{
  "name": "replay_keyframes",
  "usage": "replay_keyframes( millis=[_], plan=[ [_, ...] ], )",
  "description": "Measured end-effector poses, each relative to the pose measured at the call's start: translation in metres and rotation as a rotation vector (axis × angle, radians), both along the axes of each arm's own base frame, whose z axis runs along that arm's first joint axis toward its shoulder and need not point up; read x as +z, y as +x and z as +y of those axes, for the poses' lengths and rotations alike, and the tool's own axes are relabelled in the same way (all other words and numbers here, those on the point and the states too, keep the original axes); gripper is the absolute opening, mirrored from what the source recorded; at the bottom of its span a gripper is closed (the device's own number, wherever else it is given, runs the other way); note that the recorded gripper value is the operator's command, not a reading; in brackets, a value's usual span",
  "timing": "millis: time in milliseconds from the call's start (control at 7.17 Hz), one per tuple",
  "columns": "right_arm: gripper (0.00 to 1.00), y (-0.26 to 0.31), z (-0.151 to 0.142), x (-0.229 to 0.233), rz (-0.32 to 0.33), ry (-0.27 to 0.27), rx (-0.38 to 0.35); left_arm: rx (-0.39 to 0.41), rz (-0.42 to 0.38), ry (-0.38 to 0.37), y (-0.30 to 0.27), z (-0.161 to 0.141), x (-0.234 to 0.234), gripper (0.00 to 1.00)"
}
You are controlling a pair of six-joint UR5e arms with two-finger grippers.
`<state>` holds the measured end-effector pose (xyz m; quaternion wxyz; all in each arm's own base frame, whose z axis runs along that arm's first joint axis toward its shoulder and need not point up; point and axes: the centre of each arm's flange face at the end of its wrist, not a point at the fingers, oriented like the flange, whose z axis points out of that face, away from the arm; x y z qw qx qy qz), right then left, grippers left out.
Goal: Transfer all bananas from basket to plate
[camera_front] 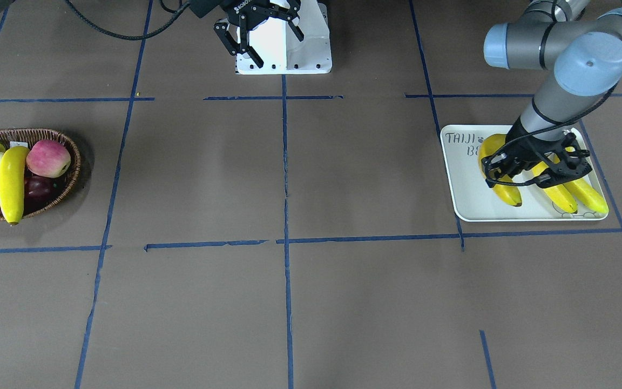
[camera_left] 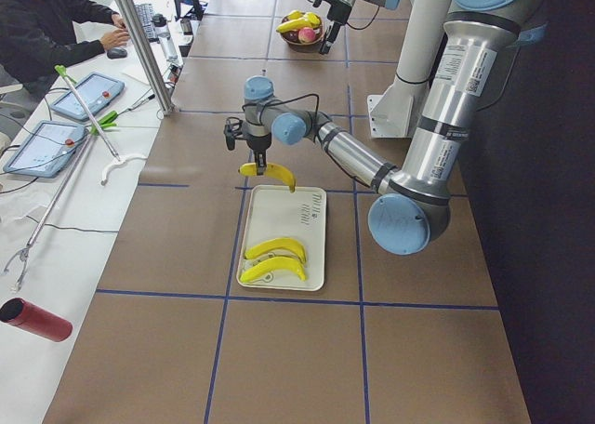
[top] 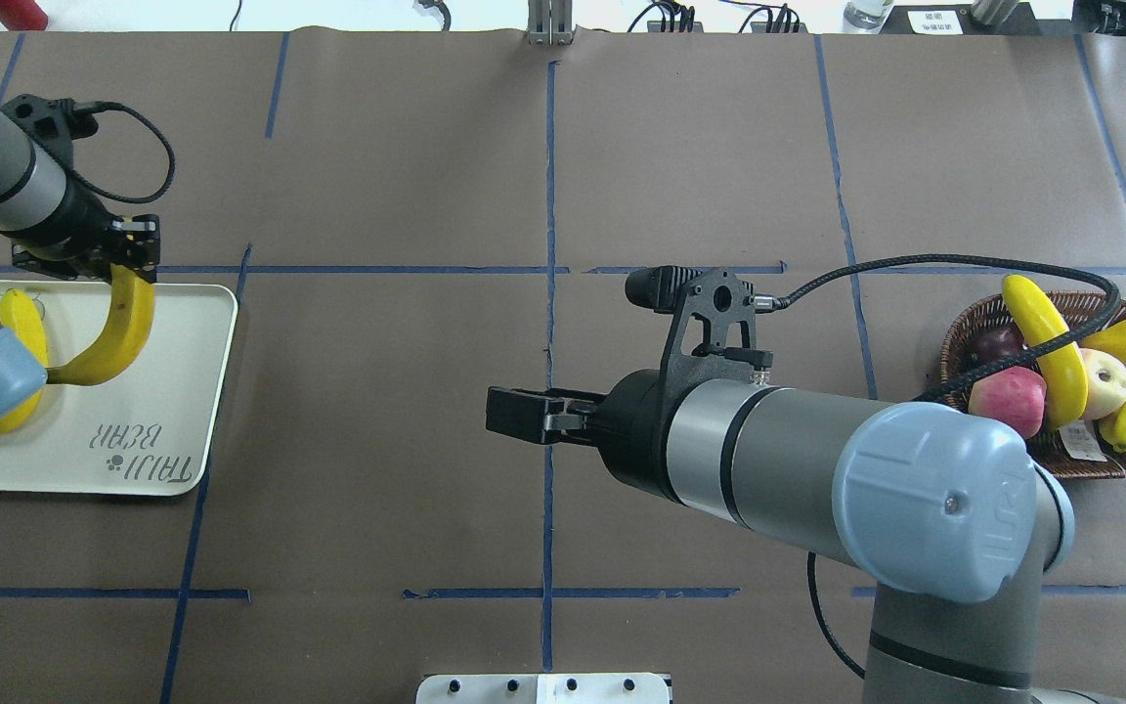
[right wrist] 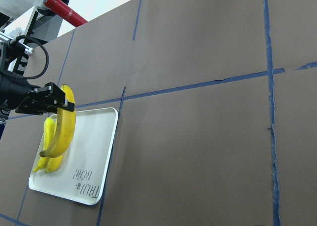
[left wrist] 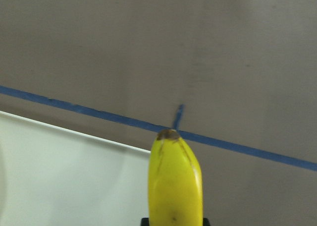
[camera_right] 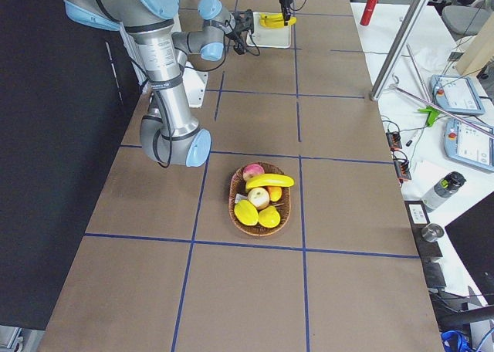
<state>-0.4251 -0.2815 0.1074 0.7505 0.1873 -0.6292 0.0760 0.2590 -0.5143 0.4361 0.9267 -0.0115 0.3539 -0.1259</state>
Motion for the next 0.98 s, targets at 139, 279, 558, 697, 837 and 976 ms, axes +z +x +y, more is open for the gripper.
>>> replay_keyframes(
  millis=[139, 279, 558, 697, 837, 976],
  plan=[
    [1.00, 0.000, 0.000, 0.002, 0.002, -0.001, 0.000, 0.004, -0.025, -0.031, -0.011, 0.012, 0.032, 0.00],
    [1.00, -0.001, 0.000, 0.002, 0.004, -0.001, 0.000, 0.006, -0.045, -0.058, -0.016, 0.019, 0.054, 0.00],
    [1.00, -0.001, 0.000, 0.006, 0.010, -0.003, 0.000, 0.012, -0.071, -0.097, -0.009, 0.015, 0.085, 0.00],
    [1.00, -0.001, 0.000, 0.007, 0.013, -0.004, 0.001, 0.013, -0.073, -0.099, -0.005, 0.010, 0.096, 0.03],
    [1.00, -0.001, 0.000, 0.008, 0.016, -0.005, 0.001, 0.013, -0.070, -0.095, -0.003, 0.007, 0.106, 0.98],
    [1.00, -0.001, 0.000, 0.010, 0.019, -0.005, 0.001, 0.014, -0.065, -0.090, -0.002, 0.006, 0.110, 1.00]
  ],
)
